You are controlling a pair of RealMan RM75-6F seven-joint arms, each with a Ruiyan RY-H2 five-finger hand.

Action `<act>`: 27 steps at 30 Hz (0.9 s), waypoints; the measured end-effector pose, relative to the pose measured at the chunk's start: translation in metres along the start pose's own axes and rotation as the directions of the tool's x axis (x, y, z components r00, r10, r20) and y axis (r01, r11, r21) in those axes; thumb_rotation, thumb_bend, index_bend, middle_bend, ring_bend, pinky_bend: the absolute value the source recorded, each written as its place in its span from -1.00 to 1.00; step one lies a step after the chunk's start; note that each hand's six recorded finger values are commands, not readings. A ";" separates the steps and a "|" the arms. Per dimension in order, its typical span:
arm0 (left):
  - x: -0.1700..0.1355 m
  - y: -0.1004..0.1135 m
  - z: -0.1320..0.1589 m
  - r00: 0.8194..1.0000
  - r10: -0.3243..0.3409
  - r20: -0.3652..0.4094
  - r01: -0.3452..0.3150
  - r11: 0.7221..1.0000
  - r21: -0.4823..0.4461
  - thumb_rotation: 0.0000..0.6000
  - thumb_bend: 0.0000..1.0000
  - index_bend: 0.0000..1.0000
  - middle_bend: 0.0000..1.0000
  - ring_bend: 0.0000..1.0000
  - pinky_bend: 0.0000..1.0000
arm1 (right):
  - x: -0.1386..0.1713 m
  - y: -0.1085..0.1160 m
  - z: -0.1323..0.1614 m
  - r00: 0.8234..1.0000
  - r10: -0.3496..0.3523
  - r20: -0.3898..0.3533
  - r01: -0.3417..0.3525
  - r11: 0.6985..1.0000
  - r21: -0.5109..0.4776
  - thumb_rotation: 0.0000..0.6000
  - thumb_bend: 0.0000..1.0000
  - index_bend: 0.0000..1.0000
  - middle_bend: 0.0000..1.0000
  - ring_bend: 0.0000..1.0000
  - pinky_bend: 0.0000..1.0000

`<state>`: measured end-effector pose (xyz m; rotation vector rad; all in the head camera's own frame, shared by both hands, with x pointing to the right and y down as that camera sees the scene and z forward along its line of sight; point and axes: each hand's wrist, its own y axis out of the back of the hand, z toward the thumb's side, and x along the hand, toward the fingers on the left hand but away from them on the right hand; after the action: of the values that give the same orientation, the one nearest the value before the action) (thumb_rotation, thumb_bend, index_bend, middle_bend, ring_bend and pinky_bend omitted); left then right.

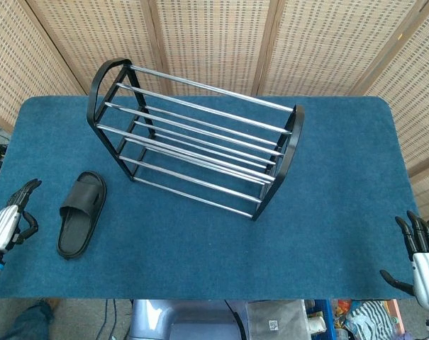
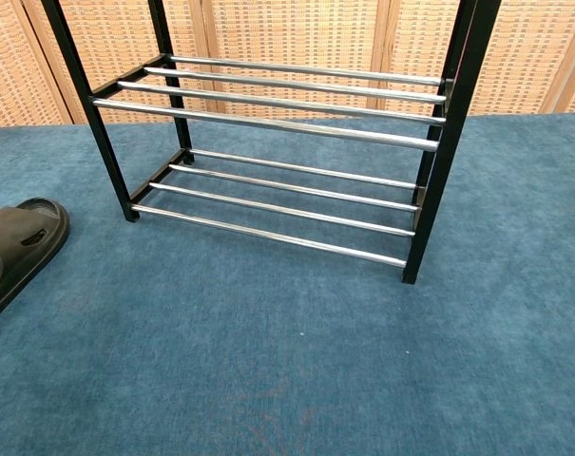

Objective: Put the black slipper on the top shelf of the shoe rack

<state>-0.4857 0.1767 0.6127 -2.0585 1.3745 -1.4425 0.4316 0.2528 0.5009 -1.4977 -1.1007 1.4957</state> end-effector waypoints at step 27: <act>0.101 -0.066 -0.003 0.945 -0.305 -0.118 0.272 0.933 -0.235 1.00 1.00 -1.00 -1.00 -1.00 -1.00 | -0.002 0.002 -0.004 1.000 0.014 0.007 -0.014 0.999 -0.033 1.00 -1.00 -1.00 -1.00 -1.00 -1.00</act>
<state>-0.4480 0.1290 0.7166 -2.4182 1.3830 -1.6629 0.4358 0.2507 0.4996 -1.5266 -1.1268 1.5003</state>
